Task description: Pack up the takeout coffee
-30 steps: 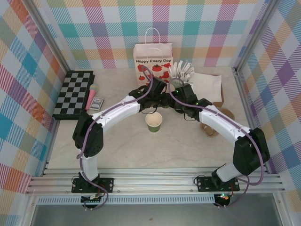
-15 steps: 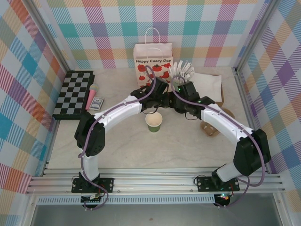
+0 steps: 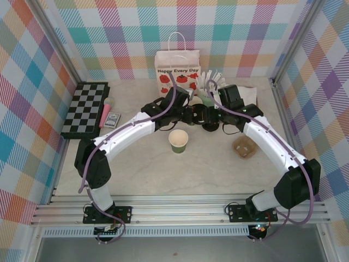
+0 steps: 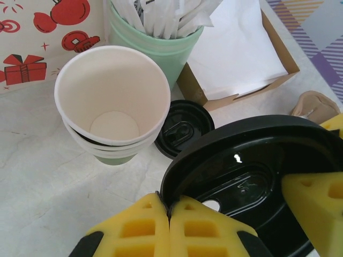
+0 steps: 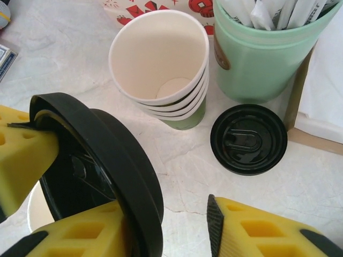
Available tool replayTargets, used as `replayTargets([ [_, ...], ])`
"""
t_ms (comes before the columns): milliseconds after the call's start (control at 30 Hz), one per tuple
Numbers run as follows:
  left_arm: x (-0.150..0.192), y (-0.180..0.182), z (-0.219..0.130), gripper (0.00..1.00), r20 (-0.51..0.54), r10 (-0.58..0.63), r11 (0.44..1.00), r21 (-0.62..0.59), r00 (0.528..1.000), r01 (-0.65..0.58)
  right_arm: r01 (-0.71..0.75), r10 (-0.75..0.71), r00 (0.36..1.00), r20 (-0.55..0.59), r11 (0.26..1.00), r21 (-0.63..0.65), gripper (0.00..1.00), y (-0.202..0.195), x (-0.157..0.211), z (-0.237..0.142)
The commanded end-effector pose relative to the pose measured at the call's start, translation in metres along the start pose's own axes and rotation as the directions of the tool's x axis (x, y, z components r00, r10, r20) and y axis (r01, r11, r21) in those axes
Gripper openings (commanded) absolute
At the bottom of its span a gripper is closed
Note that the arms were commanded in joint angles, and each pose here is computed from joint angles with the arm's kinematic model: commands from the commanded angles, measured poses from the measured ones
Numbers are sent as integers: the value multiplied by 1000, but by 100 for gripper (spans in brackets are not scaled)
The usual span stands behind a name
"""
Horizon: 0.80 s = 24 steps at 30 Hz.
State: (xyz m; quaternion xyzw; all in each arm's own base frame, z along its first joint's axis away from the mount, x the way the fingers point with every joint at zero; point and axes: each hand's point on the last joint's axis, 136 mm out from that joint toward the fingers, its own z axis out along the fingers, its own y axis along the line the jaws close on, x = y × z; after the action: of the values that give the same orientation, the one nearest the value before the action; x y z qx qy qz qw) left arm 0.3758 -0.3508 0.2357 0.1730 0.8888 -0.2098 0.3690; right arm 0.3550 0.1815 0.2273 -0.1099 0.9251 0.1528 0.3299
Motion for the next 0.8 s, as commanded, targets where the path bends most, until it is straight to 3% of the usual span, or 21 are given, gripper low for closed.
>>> replayTargets([
  [0,-11,-14,-14,0,56,22,998,55,998,-25,24,-25,1000,-19,999,-40,38,7,2,-5],
  [200,-11,-21,-17,0,77,18,994,106,997,-26,40,-40,999,3,986,-163,33,28,-2,-6],
  [500,-13,-18,-18,3,73,-23,992,123,997,14,71,-67,997,31,986,-154,13,27,-4,-14],
  [633,-18,-13,-35,24,87,-55,985,167,995,40,189,-177,978,112,976,-108,9,23,-14,-24],
  [767,-22,-3,-75,53,165,-76,968,248,983,33,381,-368,898,242,925,-6,8,20,-41,-41],
])
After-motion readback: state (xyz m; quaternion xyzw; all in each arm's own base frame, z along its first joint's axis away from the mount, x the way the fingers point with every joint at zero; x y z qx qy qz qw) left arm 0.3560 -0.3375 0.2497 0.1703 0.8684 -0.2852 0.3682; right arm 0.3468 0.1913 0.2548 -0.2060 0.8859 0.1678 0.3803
